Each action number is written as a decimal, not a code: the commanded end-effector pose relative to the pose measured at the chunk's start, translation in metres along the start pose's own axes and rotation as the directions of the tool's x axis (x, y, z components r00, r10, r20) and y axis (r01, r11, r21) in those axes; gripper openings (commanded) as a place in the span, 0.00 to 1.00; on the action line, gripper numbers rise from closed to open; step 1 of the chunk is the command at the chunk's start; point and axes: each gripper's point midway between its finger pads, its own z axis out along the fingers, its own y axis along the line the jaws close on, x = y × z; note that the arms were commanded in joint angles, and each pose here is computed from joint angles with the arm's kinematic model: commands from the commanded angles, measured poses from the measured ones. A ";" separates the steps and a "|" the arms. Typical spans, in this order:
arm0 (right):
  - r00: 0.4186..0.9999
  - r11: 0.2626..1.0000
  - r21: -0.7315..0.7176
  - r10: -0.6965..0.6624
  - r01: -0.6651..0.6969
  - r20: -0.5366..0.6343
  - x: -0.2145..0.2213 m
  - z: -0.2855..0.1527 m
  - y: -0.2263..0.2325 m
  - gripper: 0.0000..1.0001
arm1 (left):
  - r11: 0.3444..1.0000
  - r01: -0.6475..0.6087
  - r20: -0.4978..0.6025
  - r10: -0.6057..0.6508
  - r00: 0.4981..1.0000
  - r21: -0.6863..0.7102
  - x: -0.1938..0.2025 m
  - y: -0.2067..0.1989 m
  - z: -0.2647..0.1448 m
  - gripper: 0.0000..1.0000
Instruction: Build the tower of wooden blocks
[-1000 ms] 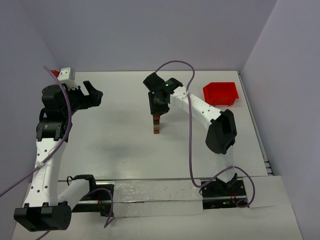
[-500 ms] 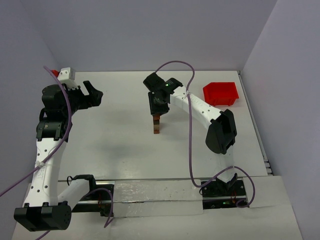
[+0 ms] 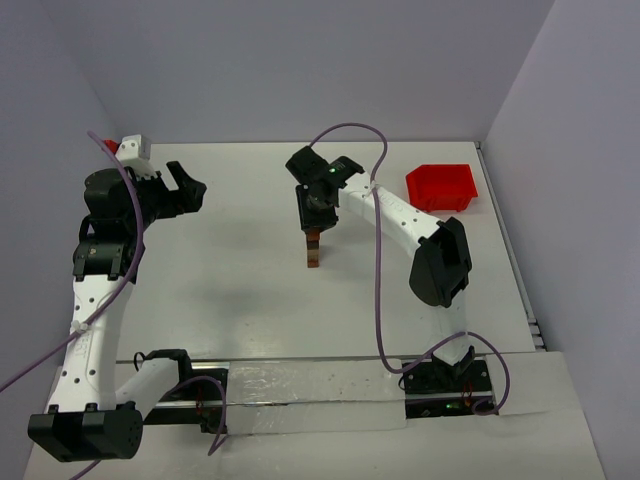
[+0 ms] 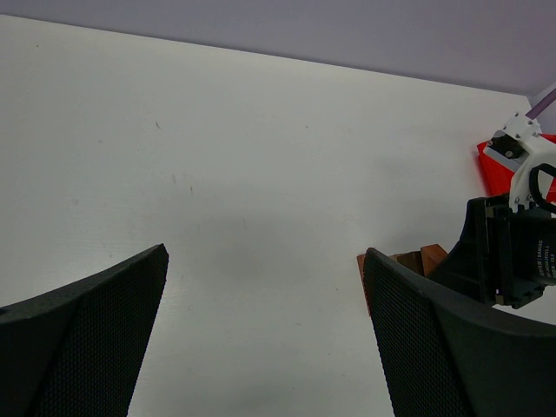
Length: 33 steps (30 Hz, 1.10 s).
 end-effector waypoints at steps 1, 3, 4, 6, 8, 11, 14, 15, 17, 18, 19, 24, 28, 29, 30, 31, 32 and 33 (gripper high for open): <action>0.999 1.000 -0.011 0.007 -0.006 0.039 -0.014 -0.009 0.001 0.31 | 0.999 -0.014 0.088 0.012 0.996 0.029 -0.030 -0.009 -0.004 0.99; 0.999 1.000 -0.015 0.005 -0.005 0.036 -0.014 -0.009 0.002 0.43 | 0.999 -0.015 0.086 0.013 0.996 0.030 -0.030 -0.009 -0.004 0.99; 0.999 1.000 -0.018 0.004 -0.003 0.033 -0.013 -0.008 0.002 0.45 | 0.999 -0.016 0.087 0.013 0.996 0.030 -0.030 -0.010 -0.004 0.99; 0.999 1.000 -0.017 0.005 -0.004 0.033 -0.013 -0.008 0.002 0.47 | 0.999 -0.016 0.088 0.013 0.996 0.029 -0.031 -0.009 -0.004 0.99; 0.999 1.000 -0.015 0.005 -0.004 0.032 -0.013 -0.008 0.001 0.49 | 0.999 -0.016 0.087 0.013 0.996 0.030 -0.031 -0.010 -0.004 0.99; 1.000 1.000 -0.024 0.004 -0.003 0.030 -0.012 -0.009 0.003 0.53 | 0.999 -0.016 0.087 0.013 0.996 0.032 -0.031 -0.010 -0.004 0.99; 1.000 1.000 -0.029 0.003 -0.003 0.028 -0.011 -0.009 0.003 0.65 | 0.999 -0.015 0.086 0.013 0.996 0.031 -0.030 -0.009 -0.004 0.99; 1.000 0.999 -0.034 0.004 -0.003 0.028 -0.011 -0.010 0.004 0.73 | 0.999 -0.015 0.086 0.013 0.996 0.030 -0.030 -0.009 -0.004 0.99; 1.000 0.999 -0.050 0.003 -0.001 0.028 -0.012 -0.013 0.006 0.87 | 0.999 -0.017 0.088 0.014 0.996 0.029 -0.031 -0.009 -0.004 0.99; 0.999 0.998 -0.059 -0.001 0.003 0.034 -0.013 -0.016 0.007 0.94 | 0.999 -0.018 0.087 0.015 0.996 0.028 -0.030 -0.009 -0.004 0.99; 0.999 0.997 -0.080 -0.006 0.010 0.039 -0.013 -0.021 0.010 0.98 | 0.999 -0.017 0.083 0.015 0.996 0.028 -0.029 -0.009 -0.003 0.99; 0.993 0.974 -0.210 -0.058 0.080 0.106 -0.021 -0.063 0.026 1.00 | 0.998 -0.036 0.059 0.033 0.998 0.058 -0.028 -0.014 -0.003 0.99; 0.973 0.958 -0.242 -0.103 0.154 0.207 -0.028 -0.103 0.022 1.00 | 0.994 -0.062 0.035 0.059 0.998 0.095 -0.029 -0.020 -0.005 0.99; 0.967 0.956 -0.243 -0.110 0.166 0.228 -0.028 -0.111 0.019 1.00 | 0.993 -0.071 0.038 0.067 0.997 0.099 -0.030 -0.022 -0.006 0.99; 0.959 0.955 -0.232 -0.126 0.187 0.255 -0.030 -0.118 0.015 1.00 | 0.990 -0.082 0.030 0.079 0.996 0.115 -0.029 -0.024 -0.007 0.99; 0.950 0.952 -0.229 -0.137 0.204 0.280 -0.031 -0.128 0.011 1.00 | 0.988 -0.087 0.026 0.084 0.996 0.127 -0.028 -0.026 -0.009 0.99; 0.934 0.953 -0.212 -0.141 0.218 0.329 -0.036 -0.142 0.000 1.00 | 0.982 -0.118 0.025 0.115 0.993 0.147 -0.028 -0.029 -0.012 0.99; 0.922 0.952 -0.208 -0.139 0.225 0.361 -0.035 -0.156 -0.008 1.00 | 0.978 -0.132 0.026 0.130 0.991 0.164 -0.027 -0.032 -0.015 0.99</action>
